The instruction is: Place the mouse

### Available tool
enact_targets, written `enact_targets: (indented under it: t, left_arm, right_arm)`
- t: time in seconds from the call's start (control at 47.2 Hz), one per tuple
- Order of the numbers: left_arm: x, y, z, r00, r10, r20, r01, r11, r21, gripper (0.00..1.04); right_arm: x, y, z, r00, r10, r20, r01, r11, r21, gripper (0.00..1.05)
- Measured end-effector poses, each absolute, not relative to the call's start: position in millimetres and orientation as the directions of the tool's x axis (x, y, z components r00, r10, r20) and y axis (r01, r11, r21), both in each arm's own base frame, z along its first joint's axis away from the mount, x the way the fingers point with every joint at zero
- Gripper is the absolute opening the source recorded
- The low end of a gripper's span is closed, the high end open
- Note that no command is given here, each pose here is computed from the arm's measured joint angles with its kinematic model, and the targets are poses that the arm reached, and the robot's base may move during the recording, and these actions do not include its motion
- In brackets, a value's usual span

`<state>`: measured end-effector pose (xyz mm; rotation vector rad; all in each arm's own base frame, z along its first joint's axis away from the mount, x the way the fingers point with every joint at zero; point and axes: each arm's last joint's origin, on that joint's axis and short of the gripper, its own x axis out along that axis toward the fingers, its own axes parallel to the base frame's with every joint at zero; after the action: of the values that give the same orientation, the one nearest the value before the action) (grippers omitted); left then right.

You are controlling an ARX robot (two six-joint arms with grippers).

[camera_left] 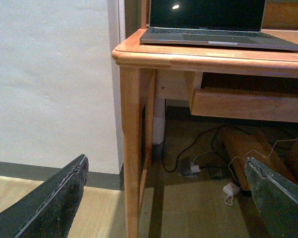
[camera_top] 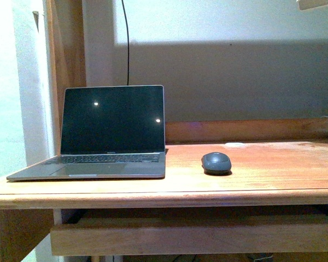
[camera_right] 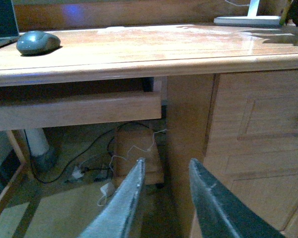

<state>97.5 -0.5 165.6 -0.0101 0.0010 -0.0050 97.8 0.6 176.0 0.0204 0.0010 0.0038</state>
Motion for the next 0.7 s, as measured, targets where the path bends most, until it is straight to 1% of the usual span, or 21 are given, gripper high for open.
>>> enact_targets:
  t: [0.106,0.127,0.233,0.254,0.402,0.572,0.699]
  left_arm:
    - [97.5,-0.5,165.6,1.000,-0.005,-0.001,0.005,1.000,-0.010,0.97]
    - [97.5,-0.5,165.6,1.000,-0.004,-0.001,0.004,1.000,-0.010,0.97]
    - [97.5,-0.5,165.6,1.000,-0.005,-0.001,0.005,1.000,-0.010,0.97]
    - [97.5,-0.5,165.6,1.000,-0.005,-0.001,0.005,1.000,-0.010,0.97]
    - [97.5,-0.5,165.6,1.000,-0.005,-0.001,0.005,1.000,-0.010,0.97]
    - [97.5,-0.5,165.6,1.000,-0.005,-0.001,0.005,1.000,-0.010,0.97]
    - [97.5,-0.5,165.6,1.000,-0.005,-0.001,0.005,1.000,-0.010,0.97]
  right_arm:
    - [97.5,0.5,167.6,1.000,0.004,-0.001,-0.004,1.000,0.010,0.04]
    - [97.5,0.4,167.7,1.000,0.004,0.001,-0.004,1.000,0.006,0.02]
    - [97.1,0.3,168.2,1.000,0.004,0.007,-0.004,1.000,0.006,0.03]
    - [97.1,0.3,168.2,1.000,0.003,0.007,-0.003,1.000,0.004,0.05]
    - [97.1,0.3,168.2,1.000,0.003,0.007,-0.003,1.000,0.004,0.29]
    - [97.1,0.3,168.2,1.000,0.003,0.007,-0.003,1.000,0.004,0.59]
    - [97.1,0.3,168.2,1.000,0.003,0.007,-0.003,1.000,0.004,0.79]
